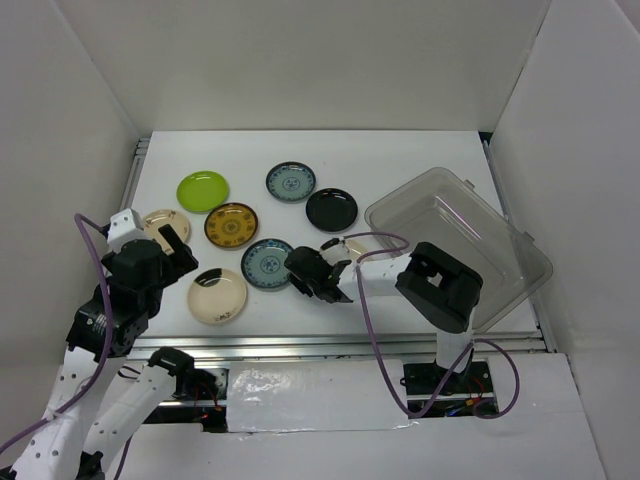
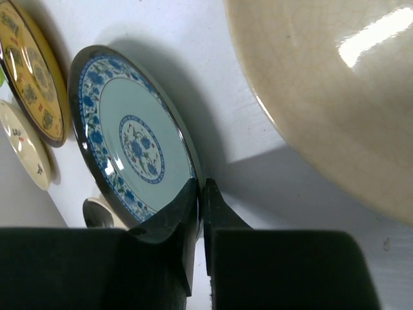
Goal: Place the plates into the plastic bin on the countertop
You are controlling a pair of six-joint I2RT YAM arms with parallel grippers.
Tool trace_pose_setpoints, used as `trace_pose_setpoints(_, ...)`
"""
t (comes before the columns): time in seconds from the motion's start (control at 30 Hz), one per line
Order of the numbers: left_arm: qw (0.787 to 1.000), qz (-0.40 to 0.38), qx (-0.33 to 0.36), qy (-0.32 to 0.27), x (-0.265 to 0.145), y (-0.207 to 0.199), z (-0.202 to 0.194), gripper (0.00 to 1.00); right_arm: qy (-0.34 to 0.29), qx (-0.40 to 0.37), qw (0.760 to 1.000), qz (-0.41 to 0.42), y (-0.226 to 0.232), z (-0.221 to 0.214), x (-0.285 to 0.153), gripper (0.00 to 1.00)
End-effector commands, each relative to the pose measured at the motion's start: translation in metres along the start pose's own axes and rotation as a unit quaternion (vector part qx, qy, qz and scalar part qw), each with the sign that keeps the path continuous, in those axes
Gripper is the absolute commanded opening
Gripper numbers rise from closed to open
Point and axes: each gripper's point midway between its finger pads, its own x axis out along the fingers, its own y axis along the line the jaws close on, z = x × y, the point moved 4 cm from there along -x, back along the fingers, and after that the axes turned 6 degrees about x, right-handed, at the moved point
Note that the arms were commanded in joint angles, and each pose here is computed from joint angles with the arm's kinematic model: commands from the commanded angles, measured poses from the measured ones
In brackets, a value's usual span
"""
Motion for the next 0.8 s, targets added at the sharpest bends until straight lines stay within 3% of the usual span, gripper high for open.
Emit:
trace_pose_setpoints(0.0,1.000,-0.009,-0.011,-0.022,-0.003,-0.003,0.011,0.99,-0.006,-0.009,1.000,-0.012,-0.009,0.002,-0.003,0.04)
trace_pose_setpoints(0.03,1.000,-0.010,-0.010,-0.022,-0.003,-0.003,0.010,0.99,-0.008,-0.009,1.000,-0.010,-0.007,0.004,-0.006,0.00)
trace_pose_setpoints(0.27,1.000,-0.013,-0.008,-0.020,-0.003,-0.004,0.010,0.99,0.007,-0.022,0.994,0.105,0.046,0.018,-0.063,0.00)
trace_pose_setpoints(0.4,1.000,-0.013,-0.007,-0.019,-0.002,-0.005,0.010,0.99,-0.003,-0.027,0.983,0.183,0.084,0.052,-0.120,0.00)
trace_pose_setpoints(0.5,1.000,-0.014,-0.007,-0.019,-0.002,-0.005,0.010,0.99,-0.039,-0.019,0.979,0.198,0.082,0.092,-0.150,0.00)
trace_pose_setpoints(0.63,1.000,-0.018,-0.006,-0.018,-0.002,-0.006,0.010,0.99,-0.110,0.003,0.983,0.150,0.041,0.165,-0.172,0.00)
trace_pose_setpoints(0.77,1.000,-0.021,-0.006,-0.019,-0.002,-0.007,0.010,0.99,-0.237,0.067,0.963,0.107,-0.021,0.265,-0.195,0.00)
